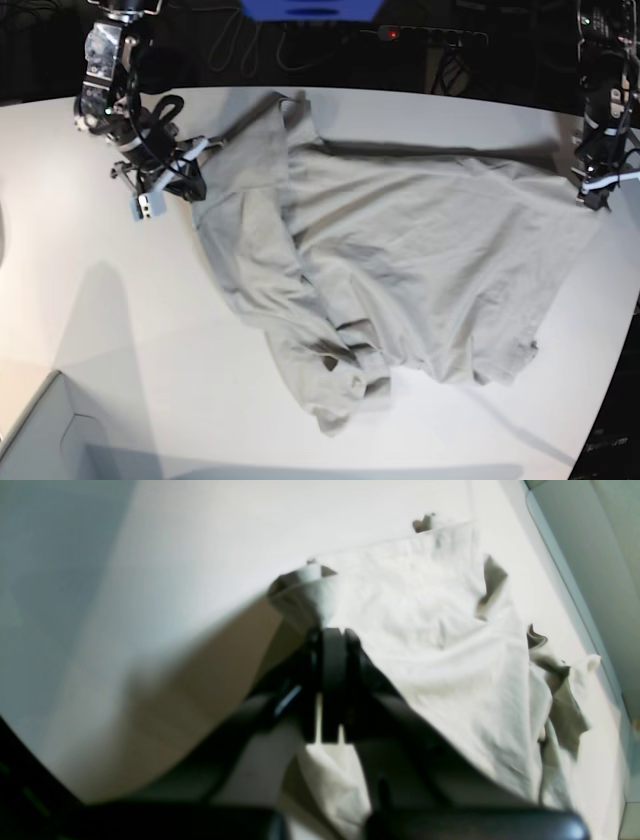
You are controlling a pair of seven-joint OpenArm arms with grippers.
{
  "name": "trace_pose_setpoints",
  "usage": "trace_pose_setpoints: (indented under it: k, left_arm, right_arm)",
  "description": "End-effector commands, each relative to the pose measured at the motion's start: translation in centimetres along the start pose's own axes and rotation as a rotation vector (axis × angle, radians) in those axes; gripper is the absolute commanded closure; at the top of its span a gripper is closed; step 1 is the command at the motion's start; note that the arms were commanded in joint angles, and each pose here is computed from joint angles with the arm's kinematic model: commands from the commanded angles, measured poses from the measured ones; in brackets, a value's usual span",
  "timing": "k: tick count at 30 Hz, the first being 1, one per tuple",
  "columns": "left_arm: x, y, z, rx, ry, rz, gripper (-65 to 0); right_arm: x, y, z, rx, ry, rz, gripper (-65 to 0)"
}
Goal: Layout the t-shirt on the table in an organized manner, then fold the t-shirt properly
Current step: 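Regrasp the shirt's shoulder edge with the right gripper, then lift the shirt with both grippers and fling it out over the table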
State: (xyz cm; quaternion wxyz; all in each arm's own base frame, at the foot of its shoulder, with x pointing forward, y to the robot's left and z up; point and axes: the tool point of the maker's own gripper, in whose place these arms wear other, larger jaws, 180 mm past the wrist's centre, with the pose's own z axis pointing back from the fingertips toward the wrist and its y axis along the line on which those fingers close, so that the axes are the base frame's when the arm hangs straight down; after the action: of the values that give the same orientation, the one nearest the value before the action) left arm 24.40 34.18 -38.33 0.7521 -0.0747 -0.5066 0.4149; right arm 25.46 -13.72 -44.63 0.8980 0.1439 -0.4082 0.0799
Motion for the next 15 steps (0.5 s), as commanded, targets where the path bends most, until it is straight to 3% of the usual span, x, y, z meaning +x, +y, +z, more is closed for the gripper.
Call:
trace_pose_setpoints:
  k: [1,8,15]
  left_arm:
    - [1.2,-0.4,0.3,-0.023,-0.030,-0.026,0.0]
    - [2.4,-2.5,0.7,-0.078,-0.056,-0.030,0.0]
    - [6.5,-8.8,0.9,-0.234,-0.140,-0.076,0.0]
  right_arm:
    - [1.8,-0.1,0.9,0.007,-0.061,0.032,0.0]
    - [6.3,0.8,4.6,-0.030,-0.178,0.155,0.0]
    - [12.0,1.6,6.3,-0.052,-0.311,0.251,0.0]
